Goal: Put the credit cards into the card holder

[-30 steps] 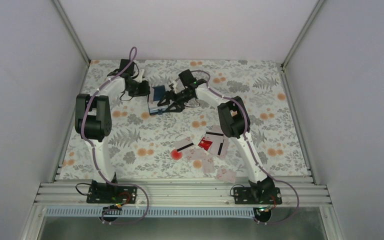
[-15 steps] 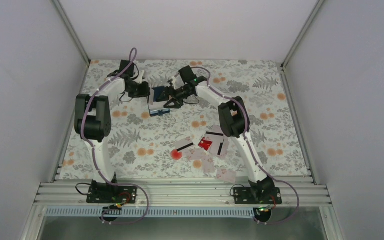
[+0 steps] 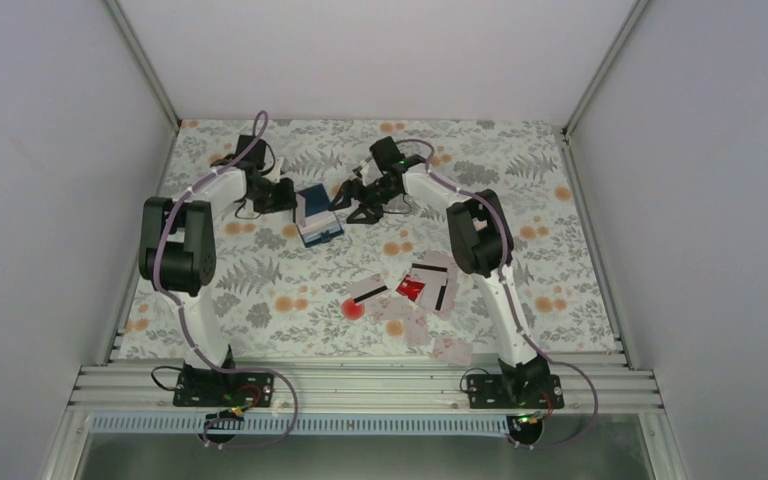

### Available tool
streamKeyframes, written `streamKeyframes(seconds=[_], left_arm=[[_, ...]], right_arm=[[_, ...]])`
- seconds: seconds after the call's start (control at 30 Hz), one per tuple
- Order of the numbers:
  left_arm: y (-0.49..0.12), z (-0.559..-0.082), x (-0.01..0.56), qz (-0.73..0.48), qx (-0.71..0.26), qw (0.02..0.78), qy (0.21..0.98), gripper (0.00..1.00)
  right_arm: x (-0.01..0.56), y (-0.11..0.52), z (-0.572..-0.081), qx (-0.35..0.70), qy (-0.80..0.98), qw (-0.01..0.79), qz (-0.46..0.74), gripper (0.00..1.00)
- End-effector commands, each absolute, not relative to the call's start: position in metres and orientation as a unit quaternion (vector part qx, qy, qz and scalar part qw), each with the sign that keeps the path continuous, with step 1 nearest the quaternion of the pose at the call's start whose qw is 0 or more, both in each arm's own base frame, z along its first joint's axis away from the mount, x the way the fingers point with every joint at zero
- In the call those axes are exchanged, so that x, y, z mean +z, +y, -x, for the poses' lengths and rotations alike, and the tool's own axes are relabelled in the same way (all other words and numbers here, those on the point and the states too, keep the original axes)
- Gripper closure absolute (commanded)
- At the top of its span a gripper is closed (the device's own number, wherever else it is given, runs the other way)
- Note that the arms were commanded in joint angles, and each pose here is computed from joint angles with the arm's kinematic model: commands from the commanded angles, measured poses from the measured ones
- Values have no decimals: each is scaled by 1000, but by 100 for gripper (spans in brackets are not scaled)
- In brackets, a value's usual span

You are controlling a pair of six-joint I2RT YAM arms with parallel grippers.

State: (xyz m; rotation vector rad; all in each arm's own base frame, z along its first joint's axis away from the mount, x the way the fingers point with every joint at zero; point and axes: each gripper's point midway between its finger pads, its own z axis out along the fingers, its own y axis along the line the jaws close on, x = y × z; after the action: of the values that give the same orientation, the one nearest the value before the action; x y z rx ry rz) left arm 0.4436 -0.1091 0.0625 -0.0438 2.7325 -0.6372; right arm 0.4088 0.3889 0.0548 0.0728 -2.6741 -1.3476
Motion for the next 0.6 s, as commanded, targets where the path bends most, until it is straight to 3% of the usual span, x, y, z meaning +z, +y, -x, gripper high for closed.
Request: streamKeyframes(seconds=[0.0,0.23,0.57], left_arm=[[-109,-418,62,44,-231,143,961,97],[-109,-392,65,80,-237,122,960,98],[-111,-393,67,90,-242,122,958,98]], right_arm=[[79,385,-415,-448,-893,46,-15,29],[95,382,-408,-449,-892,49,-2,29],[96,396,-366,-471,-872,132,3,28]])
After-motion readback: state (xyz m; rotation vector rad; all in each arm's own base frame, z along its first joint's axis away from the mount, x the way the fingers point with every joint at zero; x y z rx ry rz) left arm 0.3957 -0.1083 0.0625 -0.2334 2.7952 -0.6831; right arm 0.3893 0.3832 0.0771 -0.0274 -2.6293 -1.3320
